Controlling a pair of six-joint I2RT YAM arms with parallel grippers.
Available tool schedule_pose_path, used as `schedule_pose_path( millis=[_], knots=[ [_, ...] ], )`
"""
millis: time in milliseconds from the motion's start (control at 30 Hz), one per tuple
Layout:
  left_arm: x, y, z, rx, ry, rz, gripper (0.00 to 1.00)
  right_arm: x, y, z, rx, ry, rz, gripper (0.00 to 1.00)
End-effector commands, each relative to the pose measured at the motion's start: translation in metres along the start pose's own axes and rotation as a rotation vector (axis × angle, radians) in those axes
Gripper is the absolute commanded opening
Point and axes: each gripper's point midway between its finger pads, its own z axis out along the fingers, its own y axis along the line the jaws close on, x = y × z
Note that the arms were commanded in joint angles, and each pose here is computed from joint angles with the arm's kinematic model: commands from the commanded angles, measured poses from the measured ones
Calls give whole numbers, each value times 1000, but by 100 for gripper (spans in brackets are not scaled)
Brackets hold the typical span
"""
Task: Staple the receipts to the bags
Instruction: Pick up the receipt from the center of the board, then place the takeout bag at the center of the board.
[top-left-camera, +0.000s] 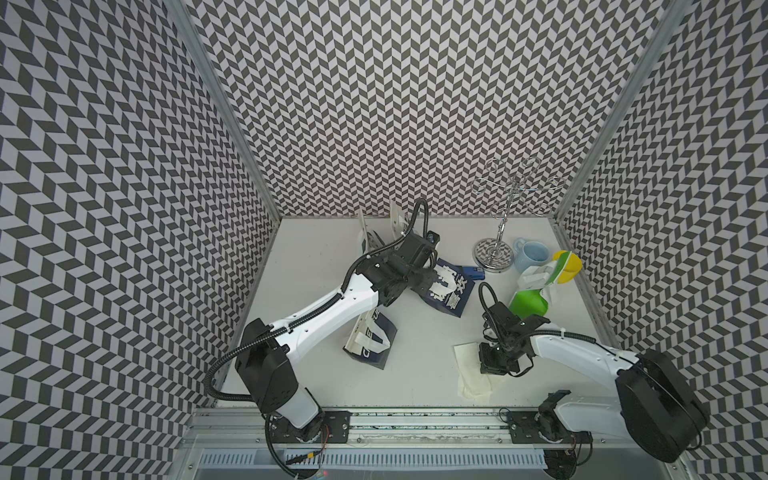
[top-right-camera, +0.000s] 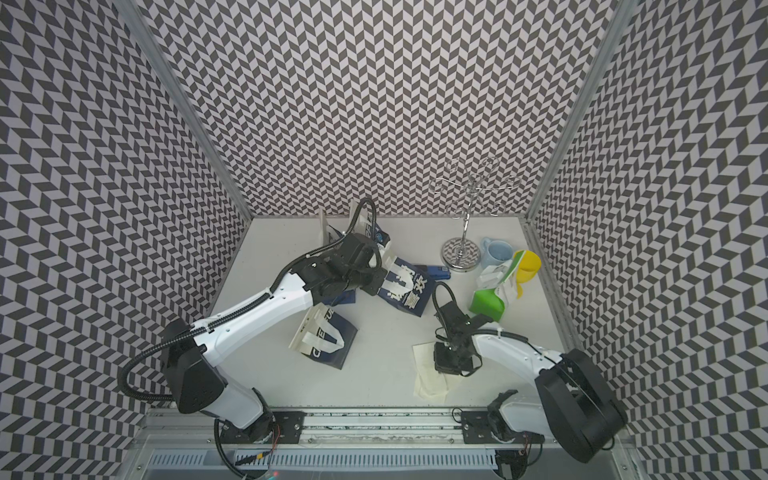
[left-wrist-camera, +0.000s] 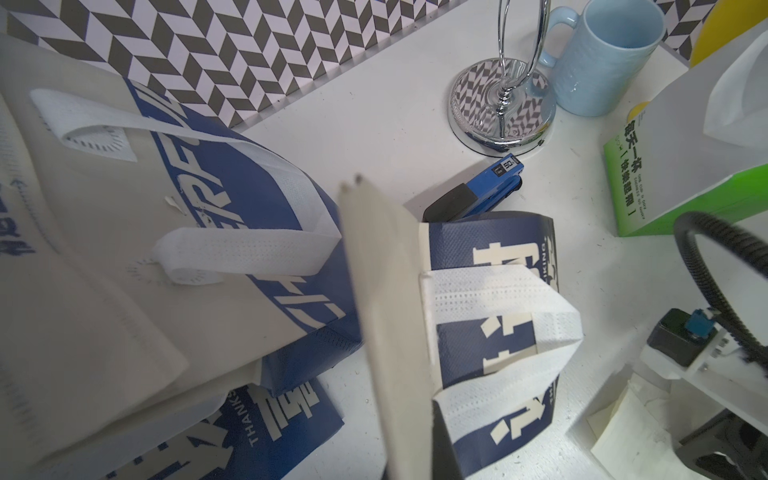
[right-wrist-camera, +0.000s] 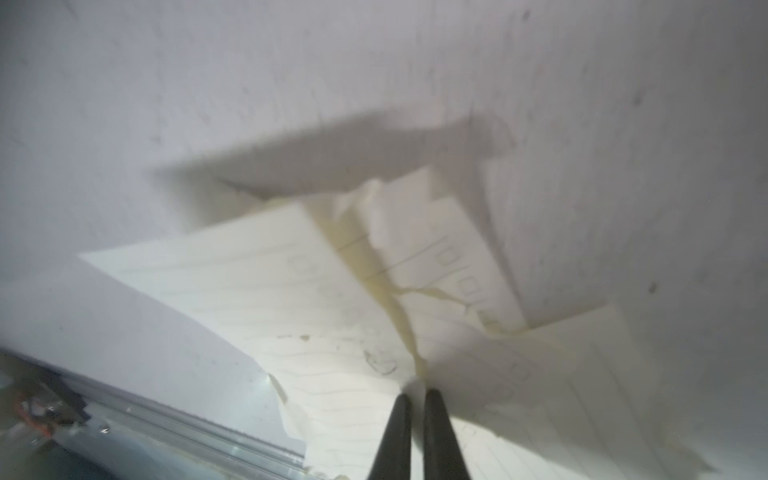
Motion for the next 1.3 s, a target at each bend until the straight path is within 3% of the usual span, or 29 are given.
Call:
schedule_pose_path(
  millis=[0, 233, 400, 600, 900, 1067, 1200, 1267],
  knots=[
    [-17, -4, -16, 30, -68, -13, 0, 6, -10, 11, 29, 6, 9, 0],
    [-19, -11, -21, 144, -82, -47, 0, -32, 21, -28, -39, -164, -54, 0],
    [-17, -6, -32, 248, -84, -52, 0, -84, 42, -96, 36, -388, -163, 0],
    [-9, -6, -42, 289, -54, 8, 0, -121, 60, -186, 87, -675, -207, 0],
    [6, -16, -48, 354, -15, 48, 0, -123, 138, -323, -218, -1107, -444, 0],
    [9, -16, -44, 378, -12, 54, 0, -95, 184, -340, -493, -1088, -614, 0],
    [7, -19, -43, 426, -23, 65, 33, -75, 206, -324, -714, -1012, -683, 0],
    [7, -16, -43, 421, -24, 62, 39, -74, 207, -309, -779, -983, -667, 0]
  ],
)
